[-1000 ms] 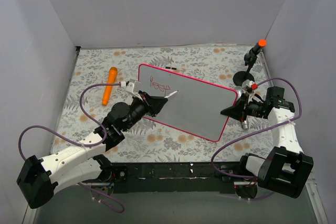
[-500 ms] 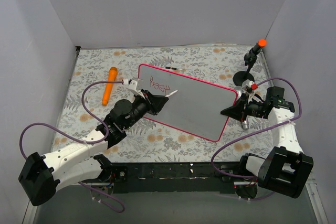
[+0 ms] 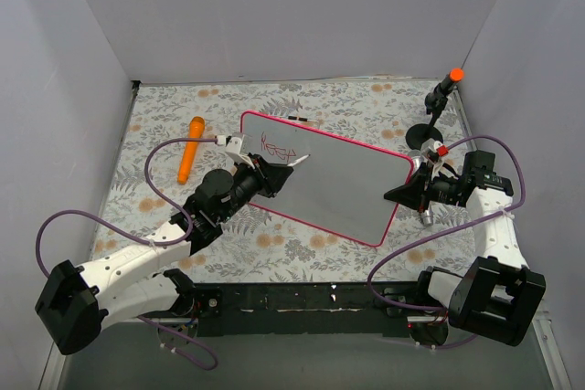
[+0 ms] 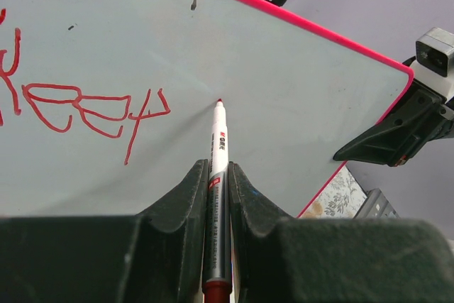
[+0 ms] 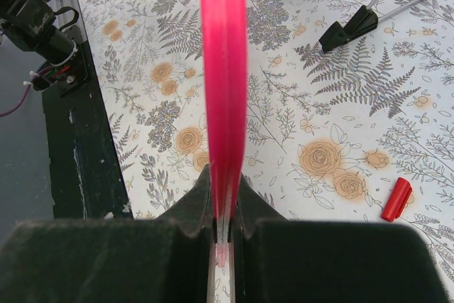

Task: Write a sentence on the whiteboard

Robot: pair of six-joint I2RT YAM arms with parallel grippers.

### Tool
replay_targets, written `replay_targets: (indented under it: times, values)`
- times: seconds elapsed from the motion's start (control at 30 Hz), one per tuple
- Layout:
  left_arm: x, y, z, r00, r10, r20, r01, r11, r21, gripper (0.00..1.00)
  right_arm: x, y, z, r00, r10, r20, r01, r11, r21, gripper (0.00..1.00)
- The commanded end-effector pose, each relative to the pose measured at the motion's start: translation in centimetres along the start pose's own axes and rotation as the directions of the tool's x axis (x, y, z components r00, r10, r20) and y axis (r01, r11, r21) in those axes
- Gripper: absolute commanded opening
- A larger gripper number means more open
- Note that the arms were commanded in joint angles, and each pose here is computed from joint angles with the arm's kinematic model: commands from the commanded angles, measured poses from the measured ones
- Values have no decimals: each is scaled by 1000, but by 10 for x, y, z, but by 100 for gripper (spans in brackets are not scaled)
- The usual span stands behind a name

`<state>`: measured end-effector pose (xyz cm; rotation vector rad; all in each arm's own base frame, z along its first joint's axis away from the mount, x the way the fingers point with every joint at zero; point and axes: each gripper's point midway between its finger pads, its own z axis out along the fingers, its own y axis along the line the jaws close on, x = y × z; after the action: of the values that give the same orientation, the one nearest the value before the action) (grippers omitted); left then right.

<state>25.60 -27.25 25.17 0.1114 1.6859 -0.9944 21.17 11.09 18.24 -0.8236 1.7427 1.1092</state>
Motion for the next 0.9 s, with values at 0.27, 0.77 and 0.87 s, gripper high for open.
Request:
replay_targets:
  times: [0.27, 0.77, 0.87]
  values:
    - [-11, 4, 2, 1000, 16, 20, -16, 1000, -8, 0, 7, -15, -4, 991, -115, -74, 120, 991, 64, 1]
    - [11, 13, -6, 999, 3, -47, -4, 1000, -16, 0, 7, -16, -4, 991, -115, -74, 120, 991, 64, 1]
    - [14, 14, -9, 998, 5, -55, -6, 1000, -18, 0, 6, -15, -5, 990, -118, -74, 123, 990, 64, 1]
